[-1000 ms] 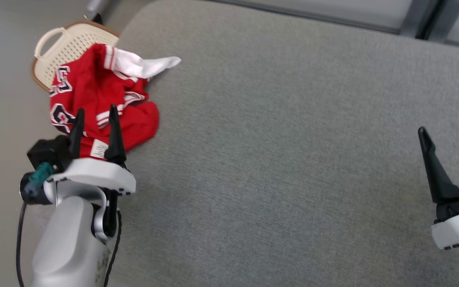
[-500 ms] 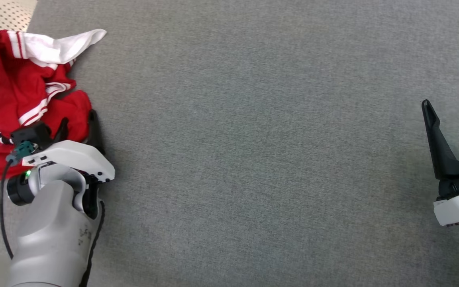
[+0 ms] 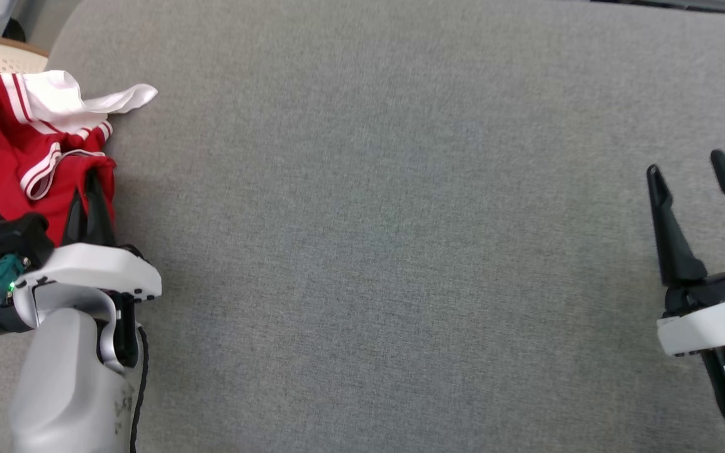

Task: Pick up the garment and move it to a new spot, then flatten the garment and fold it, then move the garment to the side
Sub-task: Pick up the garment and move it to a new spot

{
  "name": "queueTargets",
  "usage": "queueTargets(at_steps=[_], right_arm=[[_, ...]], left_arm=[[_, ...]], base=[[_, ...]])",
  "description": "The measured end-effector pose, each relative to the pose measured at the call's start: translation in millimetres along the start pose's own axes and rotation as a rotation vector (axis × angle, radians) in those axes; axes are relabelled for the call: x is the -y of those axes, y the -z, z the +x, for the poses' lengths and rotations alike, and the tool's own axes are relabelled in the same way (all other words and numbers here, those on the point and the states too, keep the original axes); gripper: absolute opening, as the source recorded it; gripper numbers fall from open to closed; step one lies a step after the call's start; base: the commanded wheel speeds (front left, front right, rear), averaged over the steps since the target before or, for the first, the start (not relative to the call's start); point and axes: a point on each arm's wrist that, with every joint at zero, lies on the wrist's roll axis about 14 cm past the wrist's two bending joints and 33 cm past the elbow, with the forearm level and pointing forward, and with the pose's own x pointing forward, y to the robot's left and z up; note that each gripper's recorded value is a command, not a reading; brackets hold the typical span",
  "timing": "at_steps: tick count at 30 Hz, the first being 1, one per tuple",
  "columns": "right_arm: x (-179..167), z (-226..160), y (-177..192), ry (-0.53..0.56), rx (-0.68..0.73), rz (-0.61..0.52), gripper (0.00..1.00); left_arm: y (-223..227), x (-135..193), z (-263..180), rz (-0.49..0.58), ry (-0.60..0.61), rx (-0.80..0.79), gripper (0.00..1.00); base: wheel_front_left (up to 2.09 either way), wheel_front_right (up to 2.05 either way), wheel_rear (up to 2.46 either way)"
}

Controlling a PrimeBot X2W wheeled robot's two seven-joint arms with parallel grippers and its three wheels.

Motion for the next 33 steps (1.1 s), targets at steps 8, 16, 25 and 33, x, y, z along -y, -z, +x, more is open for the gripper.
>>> queueTargets(at_steps=[8,16,25,33], right_arm=[[-5.4,-26.8,-15.5,0.034,0.032,0.015,1.00],[5.9,-61.3,-28.7,0.112,0.059,0.006,1.00],[28.2,-101.8,-30.9,0.232,0.076,0.029,1.00],[59.4,-146.6,-23.5,0.389,0.078,0.063,1.00]], left_arm=[[-56.2,32.9,-29.4,0.022,0.128,0.194,0.00],[-85.9,114.2,-60.7,0.025,0.380,0.273,0.00],[-70.2,231.6,-103.9,-0.016,0.733,0.191,0.00],[-53.2,338.6,-151.4,-0.008,1.076,0.134,0.00]], base=[[0.00,0.00,0.00],[0.00,0.00,0.00],[0.00,0.00,0.00],[0.00,0.00,0.00]])
